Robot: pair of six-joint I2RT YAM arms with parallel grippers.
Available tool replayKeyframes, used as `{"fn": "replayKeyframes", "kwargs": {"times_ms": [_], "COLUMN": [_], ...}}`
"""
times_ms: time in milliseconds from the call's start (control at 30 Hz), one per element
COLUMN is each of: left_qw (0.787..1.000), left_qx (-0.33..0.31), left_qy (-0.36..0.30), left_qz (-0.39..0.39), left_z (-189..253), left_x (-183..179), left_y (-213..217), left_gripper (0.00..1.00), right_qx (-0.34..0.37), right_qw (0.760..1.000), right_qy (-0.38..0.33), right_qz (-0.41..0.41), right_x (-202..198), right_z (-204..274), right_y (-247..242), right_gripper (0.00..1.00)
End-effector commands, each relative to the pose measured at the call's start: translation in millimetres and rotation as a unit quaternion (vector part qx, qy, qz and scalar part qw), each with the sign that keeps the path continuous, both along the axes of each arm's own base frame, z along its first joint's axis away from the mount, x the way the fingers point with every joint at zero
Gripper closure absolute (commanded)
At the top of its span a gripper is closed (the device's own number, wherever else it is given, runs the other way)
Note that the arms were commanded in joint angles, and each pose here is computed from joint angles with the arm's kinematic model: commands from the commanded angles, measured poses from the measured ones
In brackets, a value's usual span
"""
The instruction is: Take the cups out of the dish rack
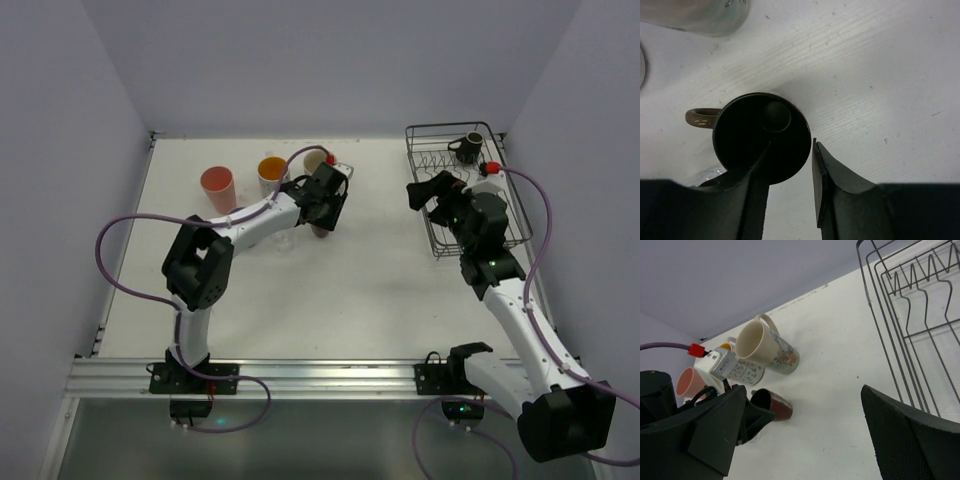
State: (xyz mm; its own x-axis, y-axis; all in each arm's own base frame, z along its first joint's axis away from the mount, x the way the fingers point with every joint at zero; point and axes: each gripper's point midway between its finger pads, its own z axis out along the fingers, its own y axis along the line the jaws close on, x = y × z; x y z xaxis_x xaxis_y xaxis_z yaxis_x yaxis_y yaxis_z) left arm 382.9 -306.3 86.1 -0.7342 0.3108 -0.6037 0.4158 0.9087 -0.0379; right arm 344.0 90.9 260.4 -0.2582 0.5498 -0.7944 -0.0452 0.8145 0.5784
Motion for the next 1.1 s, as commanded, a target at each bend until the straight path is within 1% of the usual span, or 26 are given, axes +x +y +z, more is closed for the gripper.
{"fn": "replayKeyframes", "kwargs": {"times_ms": [0, 167, 200, 267, 300, 367, 400, 433, 467, 500, 533, 567, 600, 633, 667, 700, 800, 833, 867, 900, 933, 1033, 1067], "left_qw": [1.0, 1.0, 1.0, 0.999, 0.998, 0.995, 0.992, 0.987, 0.98, 0.974, 0.969, 0.963, 0.958, 0.955, 0.952, 0.949, 0.947, 0.946, 0.947, 0.947, 0.947, 0.945, 0.944], "left_qx": [0.016, 0.011, 0.008, -0.009, -0.02, -0.055, -0.082, -0.109, -0.139, -0.166, -0.184, -0.201, -0.218, -0.223, -0.234, -0.239, -0.228, -0.225, -0.218, -0.212, -0.207, -0.204, -0.206], "left_qy": [-0.014, -0.025, -0.029, -0.043, -0.051, -0.08, -0.096, -0.116, -0.139, -0.154, -0.164, -0.174, -0.181, -0.186, -0.182, -0.189, -0.207, -0.212, -0.218, -0.225, -0.228, -0.246, -0.246], "left_qz": [-0.01, -0.008, -0.007, -0.004, -0.004, -0.005, -0.011, -0.014, -0.018, -0.029, -0.032, -0.039, -0.052, -0.055, -0.075, -0.082, -0.094, -0.095, -0.089, -0.091, -0.09, -0.076, -0.078], "left_z": [13.2, 26.4, 31.1, 50.7, 60.6, 95.4, 112.4, 137.6, 157.6, 178.4, 191.6, 202.7, 215.6, 220.8, 223.4, 226.8, 224.3, 223.4, 222.1, 219.8, 218.3, 217.0, 213.0], "left_x": [3.3, 2.5, 2.2, 1.1, 0.3, -5.6, -7.1, -15.8, -17.2, -32.0, -38.9, -44.7, -60.9, -67.6, -78.8, -92.4, -111.7, -114.8, -115.4, -119.6, -120.3, -119.4, -121.9], "left_y": [-1.7, -0.8, -1.0, -1.1, -2.8, -2.6, -6.9, -2.8, -5.8, -0.2, 2.2, 3.3, 9.6, 15.1, 14.9, 24.6, 44.8, 49.5, 55.1, 61.6, 64.5, 73.0, 73.7], "left_gripper": [0.58, 0.55, 0.54, 0.52, 0.5, 0.41, 0.37, 0.31, 0.28, 0.23, 0.21, 0.2, 0.17, 0.17, 0.17, 0.16, 0.16, 0.16, 0.16, 0.16, 0.16, 0.16, 0.16], "right_qx": [-0.044, -0.078, -0.083, -0.086, -0.089, -0.097, -0.095, -0.095, -0.093, -0.092, -0.098, -0.111, -0.115, -0.12, -0.129, -0.131, -0.148, -0.152, -0.156, -0.156, -0.158, -0.161, -0.16], "right_qw": [0.997, 0.992, 0.99, 0.989, 0.984, 0.98, 0.978, 0.975, 0.975, 0.975, 0.972, 0.969, 0.968, 0.966, 0.961, 0.962, 0.955, 0.953, 0.948, 0.95, 0.949, 0.943, 0.945], "right_qy": [-0.018, 0.001, 0.008, 0.027, 0.034, 0.059, 0.056, 0.086, 0.093, 0.083, 0.108, 0.121, 0.105, 0.11, 0.14, 0.125, 0.156, 0.162, 0.191, 0.174, 0.177, 0.193, 0.183], "right_qz": [-0.053, -0.096, -0.114, -0.12, -0.148, -0.165, -0.179, -0.181, -0.179, -0.184, -0.185, -0.188, -0.197, -0.201, -0.199, -0.204, -0.204, -0.205, -0.202, -0.207, -0.209, -0.217, -0.219], "right_x": [13.8, 32.5, 37.8, 52.0, 57.0, 77.4, 87.8, 102.8, 111.7, 124.9, 138.5, 144.8, 158.6, 166.7, 176.9, 190.7, 219.4, 225.6, 231.1, 243.3, 248.8, 265.1, 271.8], "right_z": [25.0, 25.9, 22.9, 17.0, 14.6, 1.7, 8.7, -15.4, -19.4, -8.6, -30.2, -35.0, -17.8, -20.2, -43.6, -28.1, -46.2, -51.5, -75.4, -59.4, -62.4, -72.5, -64.3], "right_y": [-24.6, -56.9, -73.2, -85.6, -105.9, -122.0, -134.3, -140.2, -143.2, -149.8, -154.7, -160.0, -167.6, -172.8, -179.2, -184.0, -194.6, -196.9, -199.3, -201.8, -203.9, -211.1, -212.9], "right_gripper": [0.01, 0.01, 0.02, 0.04, 0.05, 0.06, 0.07, 0.08, 0.08, 0.09, 0.09, 0.1, 0.11, 0.14, 0.16, 0.18, 0.28, 0.29, 0.3, 0.35, 0.37, 0.4, 0.4]}}
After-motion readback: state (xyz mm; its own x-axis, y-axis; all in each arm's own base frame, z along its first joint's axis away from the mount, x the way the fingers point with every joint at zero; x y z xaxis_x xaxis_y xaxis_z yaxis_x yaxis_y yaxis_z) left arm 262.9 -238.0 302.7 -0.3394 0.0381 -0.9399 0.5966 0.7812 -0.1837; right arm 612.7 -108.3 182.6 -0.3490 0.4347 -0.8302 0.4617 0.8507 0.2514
